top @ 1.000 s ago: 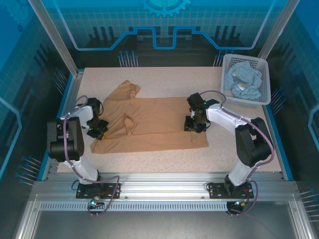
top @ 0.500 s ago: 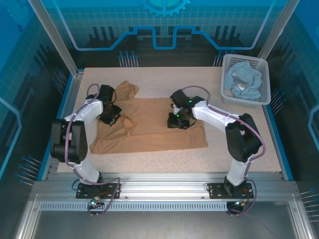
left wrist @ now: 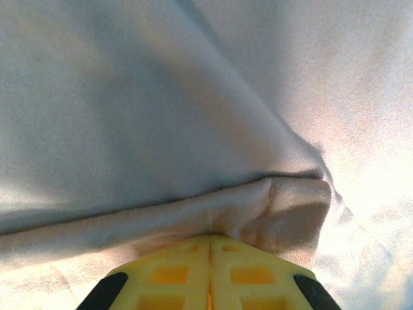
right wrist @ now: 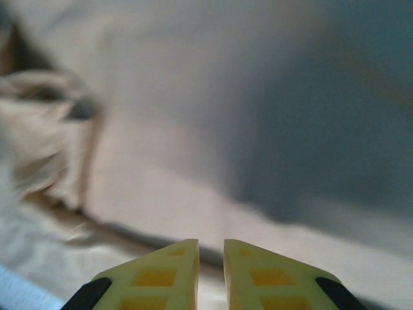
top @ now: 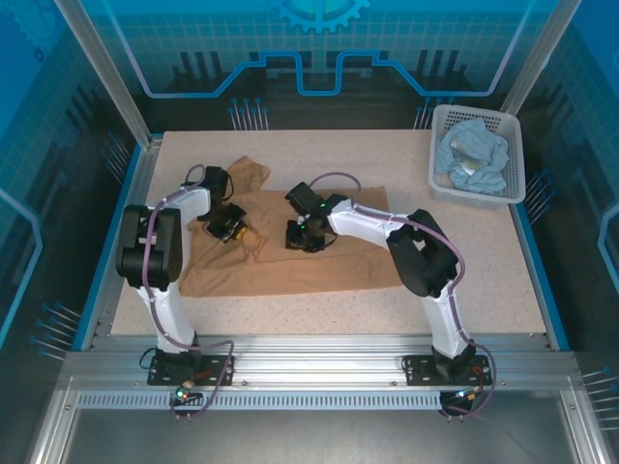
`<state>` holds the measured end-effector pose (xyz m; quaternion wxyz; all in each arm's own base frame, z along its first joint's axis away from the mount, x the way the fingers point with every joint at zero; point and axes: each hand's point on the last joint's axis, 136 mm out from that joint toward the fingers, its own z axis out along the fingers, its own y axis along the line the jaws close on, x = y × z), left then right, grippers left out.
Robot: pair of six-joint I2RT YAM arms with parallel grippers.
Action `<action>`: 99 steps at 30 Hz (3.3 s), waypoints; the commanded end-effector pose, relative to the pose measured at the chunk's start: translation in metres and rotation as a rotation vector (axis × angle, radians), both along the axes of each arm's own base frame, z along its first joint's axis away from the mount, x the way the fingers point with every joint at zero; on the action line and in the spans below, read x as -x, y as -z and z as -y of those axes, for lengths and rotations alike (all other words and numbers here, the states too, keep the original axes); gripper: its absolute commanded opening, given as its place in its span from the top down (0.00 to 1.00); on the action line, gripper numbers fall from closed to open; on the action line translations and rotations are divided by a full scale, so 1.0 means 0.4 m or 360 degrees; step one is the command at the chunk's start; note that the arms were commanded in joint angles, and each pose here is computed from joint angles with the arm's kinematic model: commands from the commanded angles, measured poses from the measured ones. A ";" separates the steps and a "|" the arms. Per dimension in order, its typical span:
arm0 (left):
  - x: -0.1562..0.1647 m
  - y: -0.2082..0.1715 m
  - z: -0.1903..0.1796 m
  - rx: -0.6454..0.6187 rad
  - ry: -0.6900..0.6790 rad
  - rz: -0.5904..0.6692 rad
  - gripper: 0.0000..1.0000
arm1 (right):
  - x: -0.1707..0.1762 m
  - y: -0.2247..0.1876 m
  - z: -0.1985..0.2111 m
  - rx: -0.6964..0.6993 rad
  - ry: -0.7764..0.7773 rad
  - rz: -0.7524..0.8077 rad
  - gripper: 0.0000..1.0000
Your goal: Fold and stack the t-shirts
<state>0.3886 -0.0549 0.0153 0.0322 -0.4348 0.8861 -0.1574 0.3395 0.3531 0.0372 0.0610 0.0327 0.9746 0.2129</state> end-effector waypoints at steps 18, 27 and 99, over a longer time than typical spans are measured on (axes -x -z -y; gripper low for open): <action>0.001 0.018 0.181 0.0176 0.0141 -0.0042 0.90 | -0.062 -0.006 0.351 0.0383 0.0070 -0.0070 0.75; 0.003 0.028 0.188 0.0202 0.0160 -0.0053 0.90 | -0.058 -0.079 0.048 0.0084 -0.0046 0.0042 0.75; 0.151 0.015 0.131 0.0056 0.0006 -0.0312 0.85 | -0.087 0.034 0.655 0.0476 0.0331 -0.0181 0.77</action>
